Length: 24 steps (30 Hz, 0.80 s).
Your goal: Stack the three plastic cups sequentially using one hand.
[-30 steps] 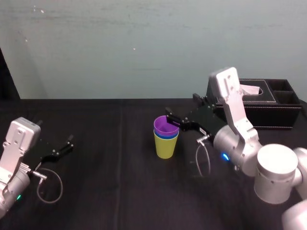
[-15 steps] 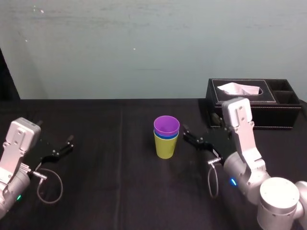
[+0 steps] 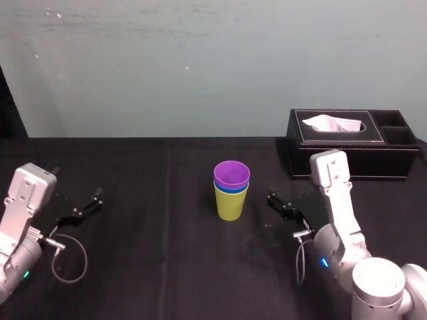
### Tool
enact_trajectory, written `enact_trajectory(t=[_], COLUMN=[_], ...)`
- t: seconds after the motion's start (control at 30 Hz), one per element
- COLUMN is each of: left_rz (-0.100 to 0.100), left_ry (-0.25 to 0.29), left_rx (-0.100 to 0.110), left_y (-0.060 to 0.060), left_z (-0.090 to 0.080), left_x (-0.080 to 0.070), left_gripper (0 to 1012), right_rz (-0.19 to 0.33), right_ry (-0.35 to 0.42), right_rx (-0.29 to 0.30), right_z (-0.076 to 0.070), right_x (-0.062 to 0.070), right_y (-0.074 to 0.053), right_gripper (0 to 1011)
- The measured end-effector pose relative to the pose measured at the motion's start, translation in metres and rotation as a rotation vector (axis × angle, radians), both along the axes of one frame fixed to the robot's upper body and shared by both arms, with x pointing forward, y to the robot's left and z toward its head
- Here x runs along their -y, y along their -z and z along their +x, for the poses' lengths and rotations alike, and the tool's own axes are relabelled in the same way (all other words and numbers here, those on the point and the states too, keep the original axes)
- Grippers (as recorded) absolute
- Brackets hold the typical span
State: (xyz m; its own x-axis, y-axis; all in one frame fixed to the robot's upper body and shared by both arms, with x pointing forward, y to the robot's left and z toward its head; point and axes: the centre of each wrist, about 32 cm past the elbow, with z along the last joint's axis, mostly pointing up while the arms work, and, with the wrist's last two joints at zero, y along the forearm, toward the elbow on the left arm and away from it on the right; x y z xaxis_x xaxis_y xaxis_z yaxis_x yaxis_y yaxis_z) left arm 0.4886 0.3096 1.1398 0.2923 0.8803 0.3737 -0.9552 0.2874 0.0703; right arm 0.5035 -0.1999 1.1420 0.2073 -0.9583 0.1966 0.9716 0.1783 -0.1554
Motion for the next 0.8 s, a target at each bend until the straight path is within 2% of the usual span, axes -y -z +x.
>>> enact_trajectory(t=[0.8], left_rz=[0.0], left_ry=[0.0], left_rx=[0.0], left_y=[0.0], left_z=[0.0], left_x=[0.0], left_gripper=[1000], right_rz=[0.001], right_ry=[-0.005], right_rx=[0.0], right_z=[-0.0004], right_x=[-0.0001], right_y=[-0.0002], right_gripper=[1003])
